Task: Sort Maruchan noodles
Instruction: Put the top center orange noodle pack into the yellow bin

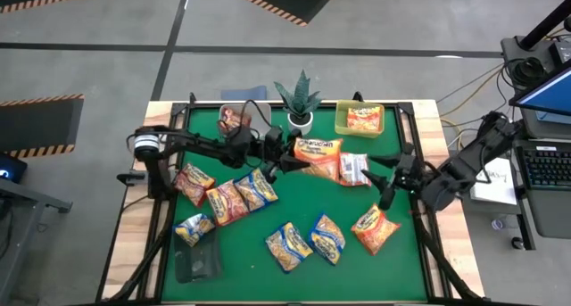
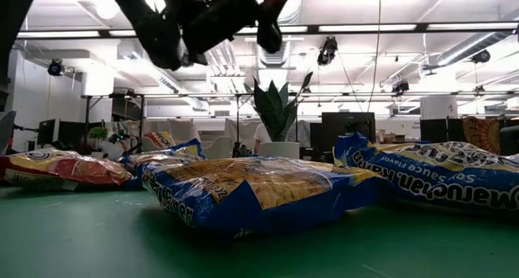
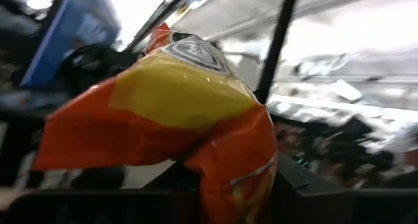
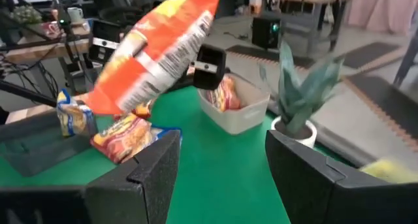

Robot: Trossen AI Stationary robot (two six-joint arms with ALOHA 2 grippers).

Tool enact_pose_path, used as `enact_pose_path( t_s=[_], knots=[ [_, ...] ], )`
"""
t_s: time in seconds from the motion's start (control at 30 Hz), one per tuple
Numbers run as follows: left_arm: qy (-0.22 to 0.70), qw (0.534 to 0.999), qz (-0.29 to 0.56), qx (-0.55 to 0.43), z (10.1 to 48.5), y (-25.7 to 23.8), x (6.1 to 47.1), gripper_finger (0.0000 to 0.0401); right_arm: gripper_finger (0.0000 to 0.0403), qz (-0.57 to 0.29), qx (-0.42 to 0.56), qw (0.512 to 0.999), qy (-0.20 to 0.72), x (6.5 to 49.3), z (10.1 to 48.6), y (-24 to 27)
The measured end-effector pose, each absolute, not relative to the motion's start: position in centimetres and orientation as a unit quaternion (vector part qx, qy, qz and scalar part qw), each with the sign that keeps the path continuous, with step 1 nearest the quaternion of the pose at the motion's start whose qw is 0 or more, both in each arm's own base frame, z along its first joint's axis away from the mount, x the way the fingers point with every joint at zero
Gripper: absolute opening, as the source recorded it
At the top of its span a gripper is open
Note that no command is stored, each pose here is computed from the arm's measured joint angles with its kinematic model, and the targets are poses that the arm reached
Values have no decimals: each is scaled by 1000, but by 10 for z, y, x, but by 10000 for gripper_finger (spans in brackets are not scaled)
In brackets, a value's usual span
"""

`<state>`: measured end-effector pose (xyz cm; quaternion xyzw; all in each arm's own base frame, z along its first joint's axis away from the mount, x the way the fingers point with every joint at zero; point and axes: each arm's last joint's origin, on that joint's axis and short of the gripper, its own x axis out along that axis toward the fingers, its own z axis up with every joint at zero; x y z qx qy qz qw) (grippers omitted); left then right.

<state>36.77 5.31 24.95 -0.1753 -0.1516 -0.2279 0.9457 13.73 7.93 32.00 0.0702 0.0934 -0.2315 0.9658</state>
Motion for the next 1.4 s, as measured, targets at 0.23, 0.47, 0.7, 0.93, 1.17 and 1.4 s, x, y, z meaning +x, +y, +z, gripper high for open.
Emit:
enact_pose_path(
  t_s=[0.23, 0.47, 0.7, 0.93, 1.17, 1.4],
  knots=[
    [-87, 966, -181, -165, 234, 51, 368, 77, 215, -235, 149, 956, 95, 140, 300, 82],
    [-78, 975, -142, -150, 230, 51, 370, 77, 215, -191, 215, 955, 74, 145, 309, 87],
    [-87, 977, -131, -141, 232, 44, 372, 77, 215, -204, 230, 951, 40, 151, 318, 79],
    [-116, 975, -126, -144, 238, 32, 372, 77, 215, -187, 253, 948, 48, 160, 320, 65],
    [-139, 973, -113, -145, 241, 22, 373, 77, 215, -148, 276, 948, 54, 170, 323, 52],
    [-141, 974, -94, -149, 241, 23, 373, 77, 215, -141, 274, 950, 57, 173, 323, 47]
  ],
)
